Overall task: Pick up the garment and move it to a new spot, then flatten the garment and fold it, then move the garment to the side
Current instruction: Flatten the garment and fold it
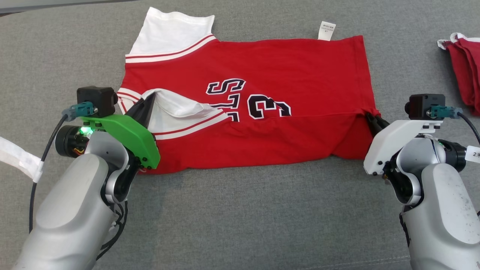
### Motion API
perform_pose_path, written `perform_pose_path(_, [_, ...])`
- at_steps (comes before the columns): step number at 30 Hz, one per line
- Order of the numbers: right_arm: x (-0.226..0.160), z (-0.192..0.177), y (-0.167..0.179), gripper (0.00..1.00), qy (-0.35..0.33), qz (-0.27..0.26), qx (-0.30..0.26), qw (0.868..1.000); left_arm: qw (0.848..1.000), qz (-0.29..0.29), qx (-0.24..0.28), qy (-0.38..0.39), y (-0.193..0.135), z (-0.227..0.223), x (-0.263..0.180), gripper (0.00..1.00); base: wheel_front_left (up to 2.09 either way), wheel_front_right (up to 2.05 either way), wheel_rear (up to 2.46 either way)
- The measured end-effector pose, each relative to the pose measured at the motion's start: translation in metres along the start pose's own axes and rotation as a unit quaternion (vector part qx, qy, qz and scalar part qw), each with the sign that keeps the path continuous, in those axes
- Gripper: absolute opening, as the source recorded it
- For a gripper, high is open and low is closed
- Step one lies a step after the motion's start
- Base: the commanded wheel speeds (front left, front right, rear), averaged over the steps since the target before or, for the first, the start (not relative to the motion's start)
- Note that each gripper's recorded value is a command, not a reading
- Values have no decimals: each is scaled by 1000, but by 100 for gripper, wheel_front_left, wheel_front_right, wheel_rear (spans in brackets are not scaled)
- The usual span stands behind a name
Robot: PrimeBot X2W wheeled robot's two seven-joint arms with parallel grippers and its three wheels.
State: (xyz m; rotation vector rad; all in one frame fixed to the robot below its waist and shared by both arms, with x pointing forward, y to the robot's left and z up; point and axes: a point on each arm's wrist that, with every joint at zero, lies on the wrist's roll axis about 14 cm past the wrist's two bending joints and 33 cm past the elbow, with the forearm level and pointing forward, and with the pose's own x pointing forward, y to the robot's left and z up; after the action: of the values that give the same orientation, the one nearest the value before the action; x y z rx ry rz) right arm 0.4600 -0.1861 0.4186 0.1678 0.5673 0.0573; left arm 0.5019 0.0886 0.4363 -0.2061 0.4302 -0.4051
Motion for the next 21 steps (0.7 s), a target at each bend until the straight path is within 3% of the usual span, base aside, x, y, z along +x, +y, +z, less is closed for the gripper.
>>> perform_pose_path(1, [1, -1, 0, 48, 2, 0, -2, 1000, 1000, 1, -1, 1, 1, -1, 0, 0, 0, 0, 0])
perform_pose_path(2, [2, -1, 1, 100, 4, 1, -3, 1000, 1000, 3, -2, 1, 1, -2, 1, 22, 0, 0, 0])
perform_pose_path(3, [3, -2, 2, 100, 7, 3, -4, 1000, 1000, 4, -3, 0, 1, -3, 1, 58, 0, 0, 0])
perform_pose_path(4, [4, -3, 3, 100, 7, 5, -5, 1000, 1000, 4, -1, -1, 1, -3, 1, 100, 0, 0, 0])
perform_pose_path(16, [-19, 42, -2, 100, -71, -2, -31, 997, 995, 4, 24, -100, 1, 53, -20, 100, 0, 0, 0])
perform_pose_path(21, [-43, 54, -8, 100, -95, -12, -52, 994, 996, 24, 19, -82, 14, 51, -47, 100, 0, 0, 0])
